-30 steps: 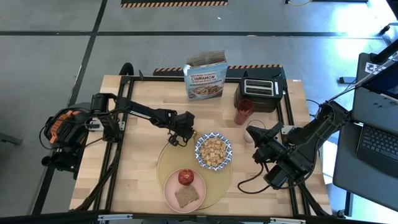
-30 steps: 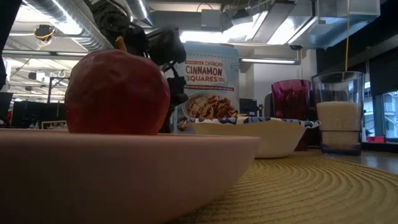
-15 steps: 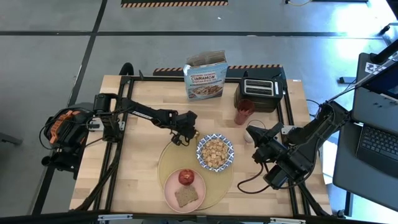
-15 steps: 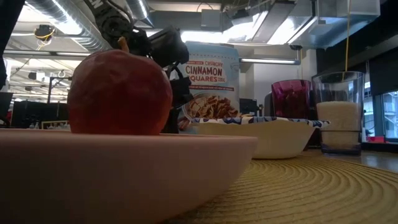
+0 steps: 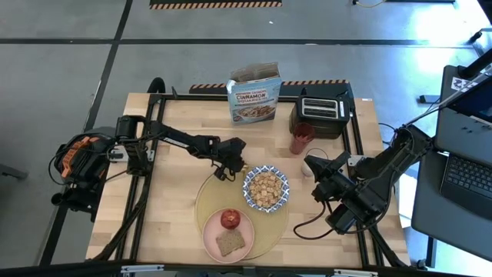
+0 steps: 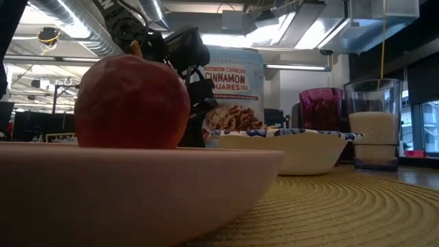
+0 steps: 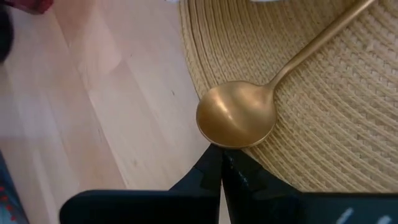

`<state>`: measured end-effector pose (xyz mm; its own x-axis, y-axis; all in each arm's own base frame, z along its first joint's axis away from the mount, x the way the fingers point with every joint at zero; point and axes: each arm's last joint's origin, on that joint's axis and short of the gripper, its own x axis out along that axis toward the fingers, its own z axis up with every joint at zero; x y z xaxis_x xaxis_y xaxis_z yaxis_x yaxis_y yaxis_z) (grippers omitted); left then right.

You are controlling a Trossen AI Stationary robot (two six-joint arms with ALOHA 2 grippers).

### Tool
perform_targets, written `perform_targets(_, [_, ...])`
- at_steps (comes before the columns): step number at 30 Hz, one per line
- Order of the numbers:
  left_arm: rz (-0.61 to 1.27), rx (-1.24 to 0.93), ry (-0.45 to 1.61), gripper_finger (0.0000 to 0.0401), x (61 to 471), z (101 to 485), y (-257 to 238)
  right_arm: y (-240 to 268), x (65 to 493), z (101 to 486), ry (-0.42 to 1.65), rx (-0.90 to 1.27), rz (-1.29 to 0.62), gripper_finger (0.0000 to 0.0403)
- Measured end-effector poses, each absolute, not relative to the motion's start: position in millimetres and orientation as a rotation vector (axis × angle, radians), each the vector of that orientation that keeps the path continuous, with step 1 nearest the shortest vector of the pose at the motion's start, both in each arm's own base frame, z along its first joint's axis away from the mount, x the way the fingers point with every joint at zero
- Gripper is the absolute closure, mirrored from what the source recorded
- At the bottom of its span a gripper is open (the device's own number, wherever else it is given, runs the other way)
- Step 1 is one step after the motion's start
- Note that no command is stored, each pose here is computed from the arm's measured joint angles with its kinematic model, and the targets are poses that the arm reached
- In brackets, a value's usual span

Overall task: Arrange a breakfast setting
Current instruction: Put the gold spoon on the table mat to the left of the white bowl, then return to Home Position

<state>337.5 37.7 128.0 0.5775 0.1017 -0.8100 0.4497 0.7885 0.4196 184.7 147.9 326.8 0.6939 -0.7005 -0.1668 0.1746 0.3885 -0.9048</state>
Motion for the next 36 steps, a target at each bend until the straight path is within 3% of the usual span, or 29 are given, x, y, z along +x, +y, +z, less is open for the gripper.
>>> perform_targets(17, [-0.201,0.66,0.916,0.0401,340.2,130.1,39.1,147.9,184.7,326.7,0.593,-1.029,-0.599,0.037])
perform_targets(22, [-0.079,0.723,0.973,0.0401,338.2,132.6,42.1,147.9,184.7,326.6,0.593,-1.029,-0.599,0.037])
perform_targets(28, [0.001,0.769,0.959,0.0401,330.6,159.6,34.9,147.7,184.6,326.4,0.6,-1.029,-0.596,0.037])
perform_targets(36, [0.039,0.604,0.807,0.0401,306.1,218.2,8.7,142.1,179.0,306.1,0.478,-1.042,-0.671,0.037])
